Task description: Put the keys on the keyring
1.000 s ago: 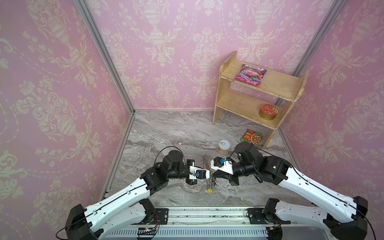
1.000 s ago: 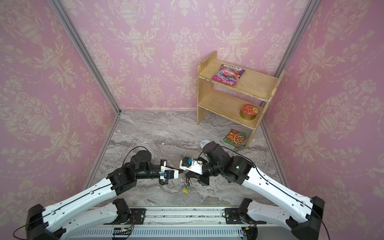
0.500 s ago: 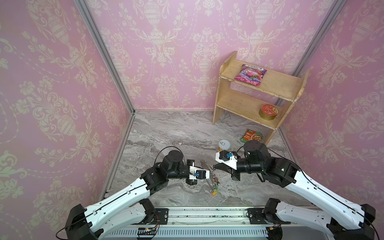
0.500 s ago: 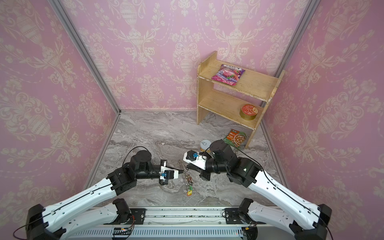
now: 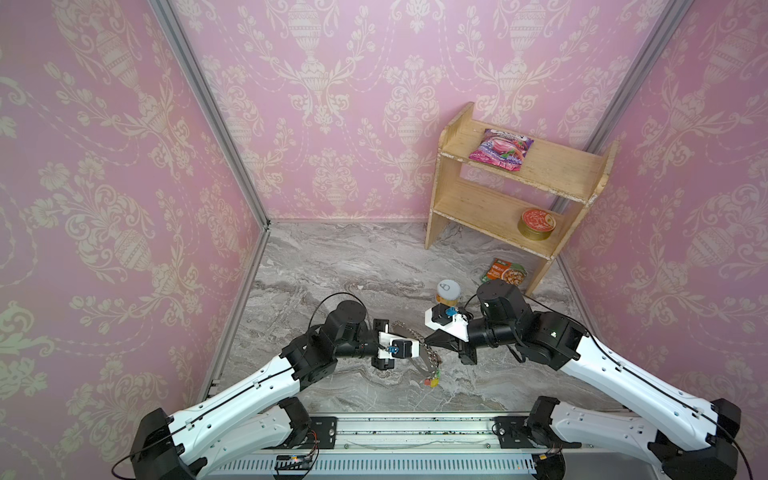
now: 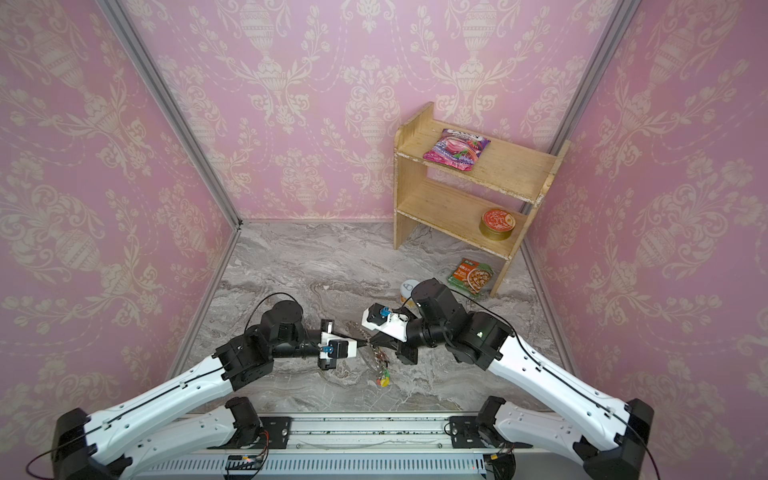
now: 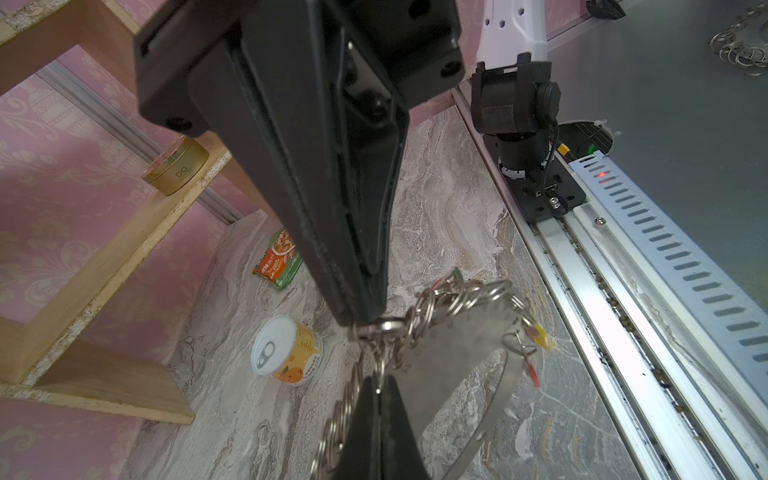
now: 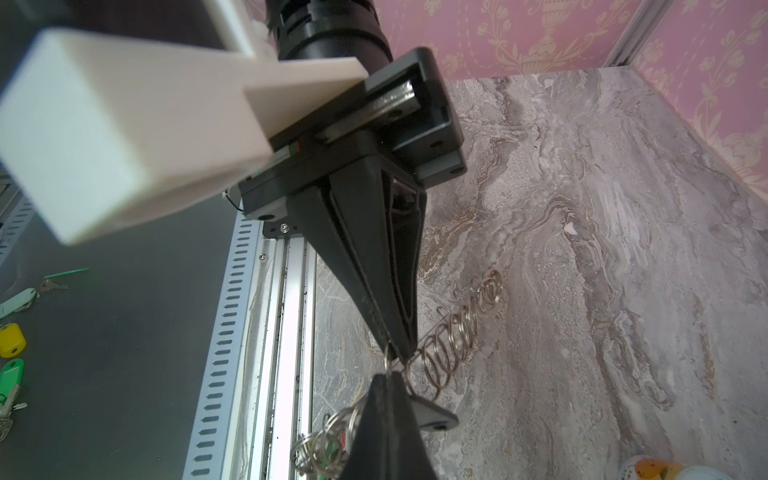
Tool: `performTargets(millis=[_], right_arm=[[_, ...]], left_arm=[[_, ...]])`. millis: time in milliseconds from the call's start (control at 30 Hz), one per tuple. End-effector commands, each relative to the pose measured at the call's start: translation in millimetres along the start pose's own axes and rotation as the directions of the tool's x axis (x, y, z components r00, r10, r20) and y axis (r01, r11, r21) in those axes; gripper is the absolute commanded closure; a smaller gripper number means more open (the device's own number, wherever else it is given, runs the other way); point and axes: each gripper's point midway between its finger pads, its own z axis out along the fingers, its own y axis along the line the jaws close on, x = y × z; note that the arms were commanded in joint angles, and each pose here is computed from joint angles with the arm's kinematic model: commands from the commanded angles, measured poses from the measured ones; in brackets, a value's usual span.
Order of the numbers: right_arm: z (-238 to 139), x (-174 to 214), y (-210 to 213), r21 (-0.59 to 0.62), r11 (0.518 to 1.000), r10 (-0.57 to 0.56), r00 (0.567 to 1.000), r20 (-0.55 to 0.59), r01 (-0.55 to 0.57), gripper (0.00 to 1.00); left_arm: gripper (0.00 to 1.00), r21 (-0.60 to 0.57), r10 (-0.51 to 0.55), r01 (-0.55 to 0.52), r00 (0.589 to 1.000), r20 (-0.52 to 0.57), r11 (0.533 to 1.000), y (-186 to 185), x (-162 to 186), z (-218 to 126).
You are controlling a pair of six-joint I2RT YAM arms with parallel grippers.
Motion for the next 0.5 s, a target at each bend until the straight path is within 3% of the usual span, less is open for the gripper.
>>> performTargets(millis=[0,467], right_arm=[[-1.2,-3.9,6.0,-0.035,0.999,-0.008,1.000,-0.001,0.008,1.00],[-9.7,-10.7,-6.3,0.065,0.997,-0.032,0.999,0.038,0.030,1.00]], left_arm=[[1.00,-0.033,0.020,-0.018,0.998,0.066,0.999,13.8,-25.5,-7.9],[1.00,-0.023,0.014,-0.013,0.998,0.069,1.000,12.1,-25.5,-7.5]])
